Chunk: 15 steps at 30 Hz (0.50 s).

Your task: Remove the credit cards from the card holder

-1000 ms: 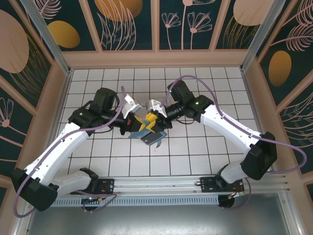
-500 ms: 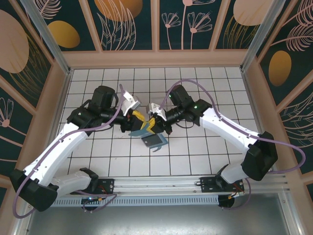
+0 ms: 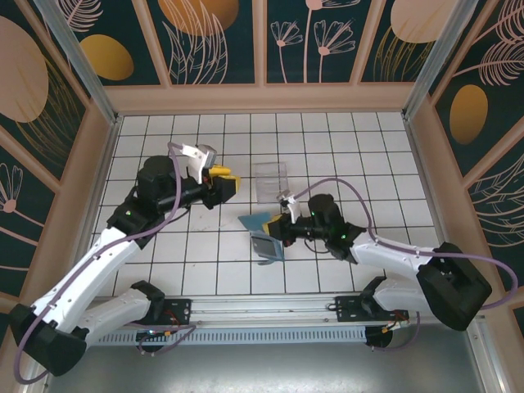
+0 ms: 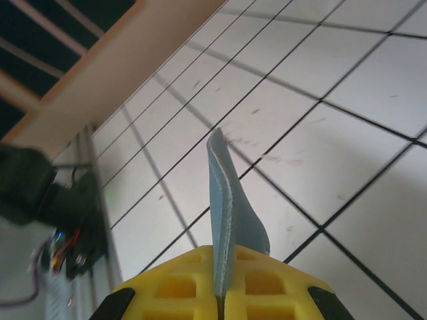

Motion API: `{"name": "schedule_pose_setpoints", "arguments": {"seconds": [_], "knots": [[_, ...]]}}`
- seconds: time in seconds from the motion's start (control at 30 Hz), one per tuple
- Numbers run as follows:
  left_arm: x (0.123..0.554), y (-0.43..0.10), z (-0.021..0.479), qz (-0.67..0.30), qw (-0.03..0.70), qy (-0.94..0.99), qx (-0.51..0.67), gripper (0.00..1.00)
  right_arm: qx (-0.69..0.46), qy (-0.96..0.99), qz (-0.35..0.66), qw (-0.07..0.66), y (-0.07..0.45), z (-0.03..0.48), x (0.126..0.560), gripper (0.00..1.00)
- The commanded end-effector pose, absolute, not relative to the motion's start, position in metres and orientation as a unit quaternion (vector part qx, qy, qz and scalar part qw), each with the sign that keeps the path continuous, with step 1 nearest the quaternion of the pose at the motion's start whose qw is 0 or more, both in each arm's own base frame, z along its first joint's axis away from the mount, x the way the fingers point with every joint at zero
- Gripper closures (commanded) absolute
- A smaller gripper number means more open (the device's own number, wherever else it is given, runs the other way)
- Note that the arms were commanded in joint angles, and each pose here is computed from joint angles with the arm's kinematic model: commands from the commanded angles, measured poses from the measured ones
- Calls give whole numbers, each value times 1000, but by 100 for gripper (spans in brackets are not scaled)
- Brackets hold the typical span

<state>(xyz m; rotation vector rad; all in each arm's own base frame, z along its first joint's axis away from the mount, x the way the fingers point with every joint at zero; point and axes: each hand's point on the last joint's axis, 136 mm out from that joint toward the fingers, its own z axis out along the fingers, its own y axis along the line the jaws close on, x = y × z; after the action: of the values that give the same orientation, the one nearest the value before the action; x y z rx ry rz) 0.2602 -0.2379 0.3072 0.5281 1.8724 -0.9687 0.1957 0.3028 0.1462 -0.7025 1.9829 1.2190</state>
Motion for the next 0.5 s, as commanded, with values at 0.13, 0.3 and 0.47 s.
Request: {"name": "schedule_pose_setpoints", "arguments": {"seconds": [0.13, 0.3, 0.47], "knots": [[309, -234, 231, -374, 395, 838, 42, 54, -64, 721, 498, 477, 283, 185, 243, 100], [313, -245, 180, -388, 315, 866, -15, 59, 39, 743, 450, 493, 255, 151, 250, 100], [299, -263, 142, -358, 270, 894, -15, 58, 106, 776, 386, 487, 232, 109, 239, 90]]}}
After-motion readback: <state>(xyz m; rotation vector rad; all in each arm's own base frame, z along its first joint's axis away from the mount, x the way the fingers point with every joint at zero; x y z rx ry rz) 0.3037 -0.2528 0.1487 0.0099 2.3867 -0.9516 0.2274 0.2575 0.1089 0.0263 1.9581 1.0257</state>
